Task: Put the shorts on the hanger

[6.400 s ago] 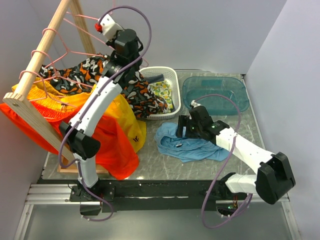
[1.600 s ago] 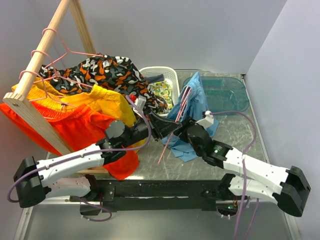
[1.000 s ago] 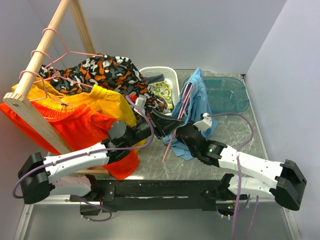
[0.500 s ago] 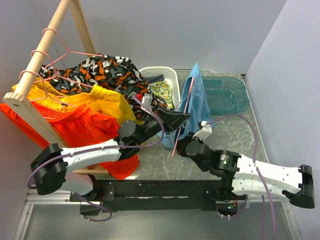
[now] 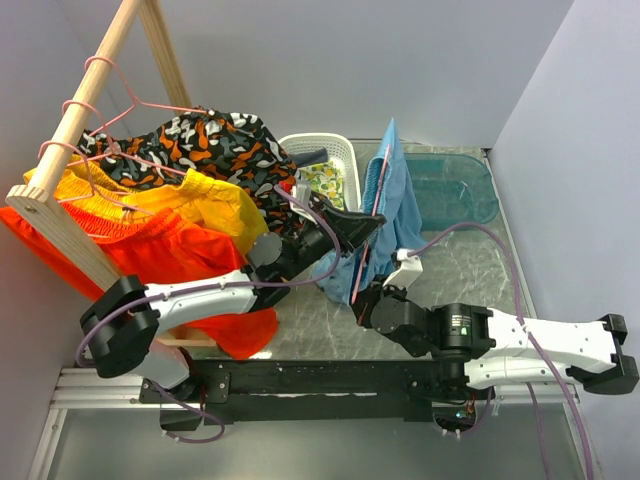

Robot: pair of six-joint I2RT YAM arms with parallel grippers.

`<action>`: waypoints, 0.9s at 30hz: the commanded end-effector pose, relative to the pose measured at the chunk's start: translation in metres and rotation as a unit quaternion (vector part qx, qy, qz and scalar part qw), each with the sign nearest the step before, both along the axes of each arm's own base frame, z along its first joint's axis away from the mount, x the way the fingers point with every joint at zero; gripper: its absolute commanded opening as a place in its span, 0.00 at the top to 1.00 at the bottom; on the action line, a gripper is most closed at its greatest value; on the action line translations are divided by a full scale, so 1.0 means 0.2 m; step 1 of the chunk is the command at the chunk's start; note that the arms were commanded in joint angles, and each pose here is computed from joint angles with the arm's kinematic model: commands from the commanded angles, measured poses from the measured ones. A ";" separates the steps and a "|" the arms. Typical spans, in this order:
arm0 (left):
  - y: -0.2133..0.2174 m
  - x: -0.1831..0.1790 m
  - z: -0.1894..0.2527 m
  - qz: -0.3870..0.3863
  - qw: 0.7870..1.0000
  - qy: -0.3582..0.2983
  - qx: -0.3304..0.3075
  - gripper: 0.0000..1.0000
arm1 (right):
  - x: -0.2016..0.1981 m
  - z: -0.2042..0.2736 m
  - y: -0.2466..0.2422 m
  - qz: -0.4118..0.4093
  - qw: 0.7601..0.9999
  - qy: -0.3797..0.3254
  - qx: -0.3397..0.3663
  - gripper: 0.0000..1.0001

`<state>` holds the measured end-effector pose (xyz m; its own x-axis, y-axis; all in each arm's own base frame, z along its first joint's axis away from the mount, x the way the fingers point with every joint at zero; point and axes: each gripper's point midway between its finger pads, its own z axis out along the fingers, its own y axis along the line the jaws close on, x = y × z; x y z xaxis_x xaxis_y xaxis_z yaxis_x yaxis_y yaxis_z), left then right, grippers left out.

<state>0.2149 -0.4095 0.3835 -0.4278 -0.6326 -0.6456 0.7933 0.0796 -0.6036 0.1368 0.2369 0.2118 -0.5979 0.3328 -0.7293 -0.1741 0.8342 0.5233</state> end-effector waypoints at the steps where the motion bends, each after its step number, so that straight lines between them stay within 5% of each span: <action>1: 0.20 0.06 0.43 0.053 0.986 -0.088 -0.130 0.99 | -0.08 0.02 0.01 0.029 0.999 0.015 -0.006 1.00; 27: 0.07 0.11 0.09 0.018 0.997 -0.040 -0.063 0.99 | -0.05 0.38 -0.08 -0.008 0.999 -0.009 0.050 1.00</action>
